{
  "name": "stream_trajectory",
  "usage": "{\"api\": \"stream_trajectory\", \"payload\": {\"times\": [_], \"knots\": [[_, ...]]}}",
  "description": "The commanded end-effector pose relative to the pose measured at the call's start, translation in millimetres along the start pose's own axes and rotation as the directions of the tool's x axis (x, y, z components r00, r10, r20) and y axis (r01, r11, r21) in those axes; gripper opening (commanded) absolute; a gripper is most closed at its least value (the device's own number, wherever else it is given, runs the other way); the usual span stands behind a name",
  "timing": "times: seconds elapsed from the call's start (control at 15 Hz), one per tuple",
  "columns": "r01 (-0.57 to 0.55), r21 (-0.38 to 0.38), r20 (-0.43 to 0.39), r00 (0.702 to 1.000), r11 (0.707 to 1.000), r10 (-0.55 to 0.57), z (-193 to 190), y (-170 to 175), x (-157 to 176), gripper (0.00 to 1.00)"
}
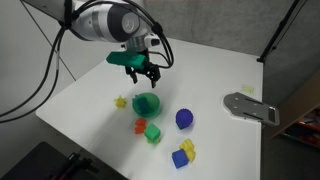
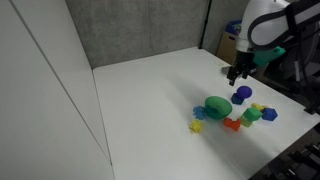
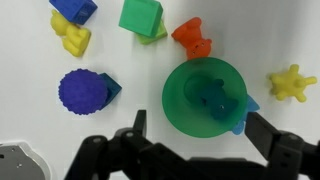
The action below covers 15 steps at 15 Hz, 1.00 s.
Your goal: Move the green bowl forward, then remove the yellow doll from the bowl
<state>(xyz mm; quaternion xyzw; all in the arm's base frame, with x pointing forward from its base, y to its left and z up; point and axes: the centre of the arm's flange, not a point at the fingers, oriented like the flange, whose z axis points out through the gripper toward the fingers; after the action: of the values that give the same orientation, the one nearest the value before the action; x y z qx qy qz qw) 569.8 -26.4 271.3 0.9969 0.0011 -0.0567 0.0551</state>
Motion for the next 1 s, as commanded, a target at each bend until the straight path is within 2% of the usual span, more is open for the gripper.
{"api": "stream_trajectory", "payload": {"times": [0.0, 0.33, 0.73, 0.93], "knots": [[0.028, 0.037, 0.034, 0.999, 0.999, -0.029, -33, 27, -20, 1.0], [0.058, 0.058, 0.047, 0.997, 0.997, -0.061, -76, 42, -52, 1.0], [0.044, 0.074, -0.055, 0.998, 0.996, -0.04, -150, 50, -99, 1.0], [-0.001, 0.149, -0.089, 0.996, 0.989, 0.015, -181, 49, -117, 1.0]]}}
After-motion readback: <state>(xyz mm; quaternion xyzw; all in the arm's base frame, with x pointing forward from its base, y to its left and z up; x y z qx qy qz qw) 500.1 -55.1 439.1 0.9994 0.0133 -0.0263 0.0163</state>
